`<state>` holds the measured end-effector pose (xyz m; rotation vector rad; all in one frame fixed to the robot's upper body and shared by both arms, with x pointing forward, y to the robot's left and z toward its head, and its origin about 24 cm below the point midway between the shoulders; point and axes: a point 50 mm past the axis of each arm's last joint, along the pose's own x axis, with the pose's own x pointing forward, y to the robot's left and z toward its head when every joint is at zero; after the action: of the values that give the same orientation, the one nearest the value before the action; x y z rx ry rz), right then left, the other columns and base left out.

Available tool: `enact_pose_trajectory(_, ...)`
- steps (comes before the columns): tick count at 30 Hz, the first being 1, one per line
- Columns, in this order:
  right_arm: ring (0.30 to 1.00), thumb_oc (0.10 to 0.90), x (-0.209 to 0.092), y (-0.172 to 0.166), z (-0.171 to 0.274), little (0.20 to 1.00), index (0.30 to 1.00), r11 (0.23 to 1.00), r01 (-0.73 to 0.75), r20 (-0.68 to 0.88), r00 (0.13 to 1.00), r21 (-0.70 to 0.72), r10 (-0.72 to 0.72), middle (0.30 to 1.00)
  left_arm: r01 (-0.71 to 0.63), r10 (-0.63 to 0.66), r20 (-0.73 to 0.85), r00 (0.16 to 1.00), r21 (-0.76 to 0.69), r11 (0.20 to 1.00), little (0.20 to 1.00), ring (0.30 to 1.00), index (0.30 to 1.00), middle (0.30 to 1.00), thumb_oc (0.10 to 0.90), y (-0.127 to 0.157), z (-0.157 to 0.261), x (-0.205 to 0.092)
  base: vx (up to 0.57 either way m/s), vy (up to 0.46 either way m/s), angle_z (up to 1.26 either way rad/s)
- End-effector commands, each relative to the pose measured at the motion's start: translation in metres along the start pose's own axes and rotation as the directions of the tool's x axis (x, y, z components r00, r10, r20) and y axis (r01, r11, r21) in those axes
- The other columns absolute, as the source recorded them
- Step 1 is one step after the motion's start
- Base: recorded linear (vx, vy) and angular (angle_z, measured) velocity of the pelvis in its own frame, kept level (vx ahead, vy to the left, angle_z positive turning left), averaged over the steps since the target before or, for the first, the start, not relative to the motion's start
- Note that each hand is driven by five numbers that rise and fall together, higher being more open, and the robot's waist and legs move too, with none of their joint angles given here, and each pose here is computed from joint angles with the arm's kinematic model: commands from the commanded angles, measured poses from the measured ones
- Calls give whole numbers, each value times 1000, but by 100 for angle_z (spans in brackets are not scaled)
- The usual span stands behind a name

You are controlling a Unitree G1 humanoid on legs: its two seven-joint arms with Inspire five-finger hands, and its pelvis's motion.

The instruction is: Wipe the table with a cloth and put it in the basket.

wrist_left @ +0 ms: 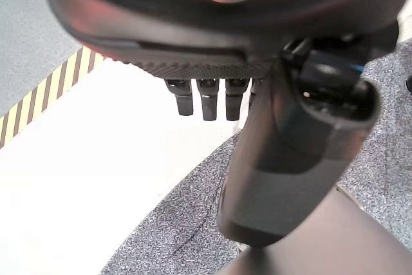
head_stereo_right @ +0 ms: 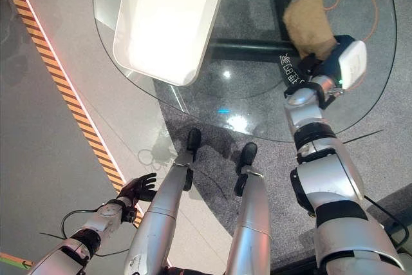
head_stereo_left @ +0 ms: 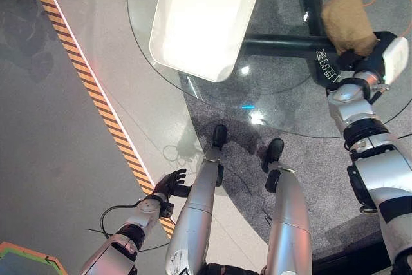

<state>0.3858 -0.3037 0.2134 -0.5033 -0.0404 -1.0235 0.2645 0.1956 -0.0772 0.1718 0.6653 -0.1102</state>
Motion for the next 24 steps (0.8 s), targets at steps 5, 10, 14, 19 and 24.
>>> enact_pose_trajectory(5, 300, 100, 48, -96, -24, 200, 300, 924, 381, -79, 921, -20, -381, 300, -30, 23, -113, 993, -65, 997, 900, 900, 900, 900, 800, 16, -43, -16, 3, -1, -2)
enact_pose_trajectory(10, 300, 100, 52, -106, -30, 200, 300, 918, 395, -107, 913, -6, -394, 300, -38, 30, -111, 993, -65, 997, 900, 900, 900, 900, 800, 21, -41, -15, 0, -7, -5)
enact_pose_trajectory(14, 300, 100, 52, -104, -29, 200, 300, 924, 382, -110, 919, 5, -379, 300, -44, 36, -111, 993, -63, 997, 900, 900, 900, 900, 800, 25, -37, -14, -2, -13, -8)
enact_pose_trajectory(19, 300, 100, 50, -94, -22, 200, 300, 943, 330, -71, 943, 46, -326, 300, -48, 41, -114, 993, -61, 997, 900, 900, 900, 900, 800, 26, -38, -14, 0, 0, 0)
enact_pose_trajectory(24, 300, 100, 44, -77, 4, 200, 300, 963, 251, 29, 966, 99, -255, 300, -42, 35, -108, 994, -61, 997, 900, 900, 900, 900, 800, 24, -37, -14, 0, 0, 0)
